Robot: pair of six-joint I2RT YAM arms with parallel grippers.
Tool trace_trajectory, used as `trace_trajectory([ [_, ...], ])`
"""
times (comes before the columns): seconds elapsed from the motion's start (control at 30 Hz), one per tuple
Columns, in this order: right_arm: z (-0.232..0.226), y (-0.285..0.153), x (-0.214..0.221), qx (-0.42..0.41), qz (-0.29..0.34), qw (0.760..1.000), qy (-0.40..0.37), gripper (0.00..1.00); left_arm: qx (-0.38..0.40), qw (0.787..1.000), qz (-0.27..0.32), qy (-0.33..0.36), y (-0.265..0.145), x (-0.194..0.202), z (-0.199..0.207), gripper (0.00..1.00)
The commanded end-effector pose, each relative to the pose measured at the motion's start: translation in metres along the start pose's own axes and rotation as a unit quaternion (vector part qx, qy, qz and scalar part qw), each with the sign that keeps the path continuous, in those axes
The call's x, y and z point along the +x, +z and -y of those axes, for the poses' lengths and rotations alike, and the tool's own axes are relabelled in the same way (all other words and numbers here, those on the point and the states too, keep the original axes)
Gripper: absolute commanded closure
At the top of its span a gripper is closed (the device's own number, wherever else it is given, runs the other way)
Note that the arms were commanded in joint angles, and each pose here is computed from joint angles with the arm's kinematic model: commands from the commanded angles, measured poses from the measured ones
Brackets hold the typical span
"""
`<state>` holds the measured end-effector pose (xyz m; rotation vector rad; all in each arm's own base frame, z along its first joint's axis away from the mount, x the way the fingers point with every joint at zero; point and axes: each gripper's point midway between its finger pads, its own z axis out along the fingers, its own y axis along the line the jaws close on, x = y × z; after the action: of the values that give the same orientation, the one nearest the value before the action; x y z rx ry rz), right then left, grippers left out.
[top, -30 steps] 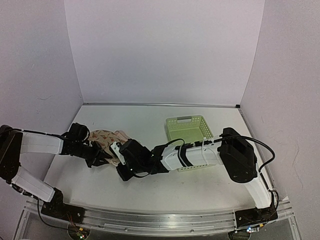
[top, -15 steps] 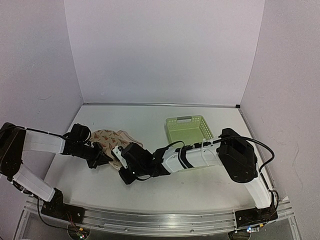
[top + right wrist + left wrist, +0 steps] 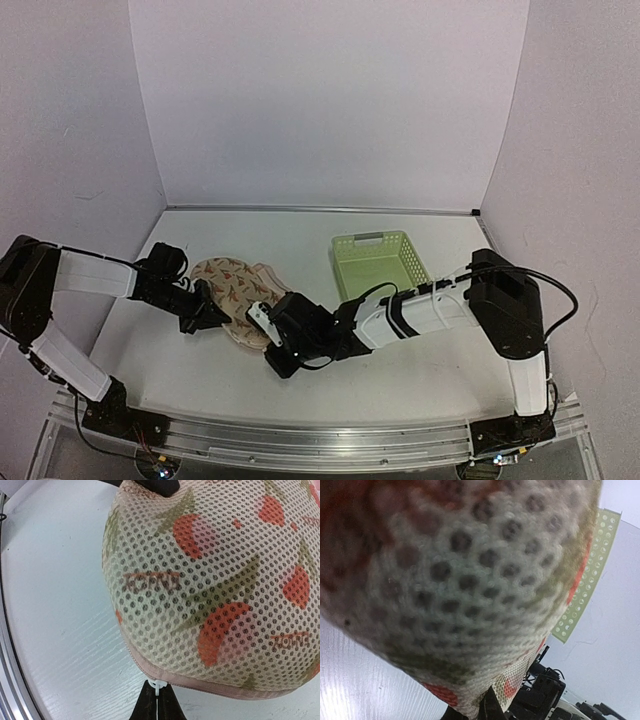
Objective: Unzip the laundry bag and remove the bra
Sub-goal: Unzip the zipper of the laundry bag, then adjust the laundry bag at the center of the board.
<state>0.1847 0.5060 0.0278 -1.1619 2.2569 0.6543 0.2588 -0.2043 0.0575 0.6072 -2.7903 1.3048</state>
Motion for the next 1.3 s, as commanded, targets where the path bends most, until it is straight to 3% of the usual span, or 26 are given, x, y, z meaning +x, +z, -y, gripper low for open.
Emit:
trace_trajectory([
  [0.0,-0.003,-0.026,-0.005,-0.001,0.011,0.999,-0.031,1.00,0.021,0.997,-0.015,0.073,-0.004,-0.001,0.020,1.00],
  [0.23,0.021,-0.038,0.011,0.021,-0.001,0.998,-0.053,1.00,0.038,0.989,-0.040,0.135,-0.007,0.007,0.029,1.00],
  [0.83,0.085,-0.070,0.037,0.068,-0.015,0.997,-0.036,1.00,0.032,0.975,-0.092,0.198,0.002,0.027,0.025,1.00],
  [1.27,0.090,-0.084,0.053,0.065,-0.021,0.997,-0.022,1.00,0.007,0.972,-0.102,0.213,0.016,0.014,0.028,1.00],
])
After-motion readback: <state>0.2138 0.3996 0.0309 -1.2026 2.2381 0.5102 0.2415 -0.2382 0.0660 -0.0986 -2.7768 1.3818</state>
